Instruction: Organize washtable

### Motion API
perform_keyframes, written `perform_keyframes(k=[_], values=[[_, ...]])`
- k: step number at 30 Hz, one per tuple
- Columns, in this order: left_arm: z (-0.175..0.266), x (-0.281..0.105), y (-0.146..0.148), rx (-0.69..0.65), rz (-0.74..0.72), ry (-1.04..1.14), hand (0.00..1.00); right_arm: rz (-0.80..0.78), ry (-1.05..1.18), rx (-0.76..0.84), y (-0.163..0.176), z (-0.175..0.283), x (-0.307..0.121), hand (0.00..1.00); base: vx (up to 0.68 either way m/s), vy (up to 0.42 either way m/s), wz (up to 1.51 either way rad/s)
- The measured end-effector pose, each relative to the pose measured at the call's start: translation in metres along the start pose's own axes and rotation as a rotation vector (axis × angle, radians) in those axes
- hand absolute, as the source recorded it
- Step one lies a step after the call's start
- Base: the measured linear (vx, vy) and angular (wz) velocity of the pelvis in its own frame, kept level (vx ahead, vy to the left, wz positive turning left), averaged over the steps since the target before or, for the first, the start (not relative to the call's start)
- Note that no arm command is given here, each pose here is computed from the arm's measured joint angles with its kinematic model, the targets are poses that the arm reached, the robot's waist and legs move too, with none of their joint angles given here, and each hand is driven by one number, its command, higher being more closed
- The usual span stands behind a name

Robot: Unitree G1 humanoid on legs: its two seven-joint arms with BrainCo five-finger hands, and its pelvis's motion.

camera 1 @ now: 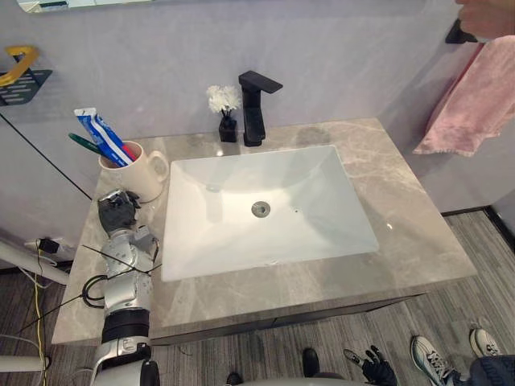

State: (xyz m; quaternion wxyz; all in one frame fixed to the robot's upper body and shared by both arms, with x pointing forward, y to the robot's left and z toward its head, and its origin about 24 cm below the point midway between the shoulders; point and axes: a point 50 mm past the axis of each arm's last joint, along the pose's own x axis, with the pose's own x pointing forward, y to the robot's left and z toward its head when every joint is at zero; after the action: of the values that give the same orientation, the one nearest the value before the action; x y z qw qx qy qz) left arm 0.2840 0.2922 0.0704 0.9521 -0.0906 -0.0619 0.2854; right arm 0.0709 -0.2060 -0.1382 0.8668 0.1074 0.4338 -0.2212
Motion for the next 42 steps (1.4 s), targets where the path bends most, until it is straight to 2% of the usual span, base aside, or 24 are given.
perform_keyframes(k=[12,15,20,26,31,35,38,41,42], values=[[-0.003,-0.002,0.003,0.017,-0.001,0.016,1.0,-0.007,-0.001,0.003,-0.002,0.0,0.0,0.0,-0.05,-0.053,0.02],[0.001,-0.01,0.0,0.032,-0.04,-0.013,1.0,-0.007,0.0,0.002,-0.003,0.0,0.0,0.0,-0.04,-0.059,0.18],[0.034,-0.024,-0.024,0.014,-0.179,-0.171,1.0,-0.011,0.003,0.004,-0.006,0.001,0.001,0.0,-0.03,-0.047,0.32],[0.08,-0.045,-0.034,-0.035,-0.283,-0.396,1.0,0.016,0.01,0.008,-0.001,0.002,0.005,0.0,-0.02,-0.039,0.3],[0.085,-0.067,-0.002,-0.029,-0.209,-0.445,1.0,0.002,0.006,0.022,-0.004,0.003,0.005,0.0,-0.05,-0.053,0.37],[0.066,-0.083,0.045,0.001,-0.04,-0.345,1.0,-0.011,0.024,0.047,-0.006,-0.001,0.004,0.0,-0.04,-0.04,0.47],[0.051,-0.096,0.069,0.018,0.052,-0.272,1.0,-0.03,0.045,0.057,-0.01,-0.006,0.003,0.0,-0.03,-0.035,0.38],[0.019,-0.108,0.097,0.017,0.18,-0.121,1.0,-0.04,0.064,0.071,-0.012,-0.011,0.002,0.0,-0.03,-0.028,0.2],[0.012,-0.111,0.1,0.011,0.202,-0.091,0.0,-0.043,0.067,0.071,-0.012,-0.012,0.002,0.0,-0.04,-0.024,0.2]])
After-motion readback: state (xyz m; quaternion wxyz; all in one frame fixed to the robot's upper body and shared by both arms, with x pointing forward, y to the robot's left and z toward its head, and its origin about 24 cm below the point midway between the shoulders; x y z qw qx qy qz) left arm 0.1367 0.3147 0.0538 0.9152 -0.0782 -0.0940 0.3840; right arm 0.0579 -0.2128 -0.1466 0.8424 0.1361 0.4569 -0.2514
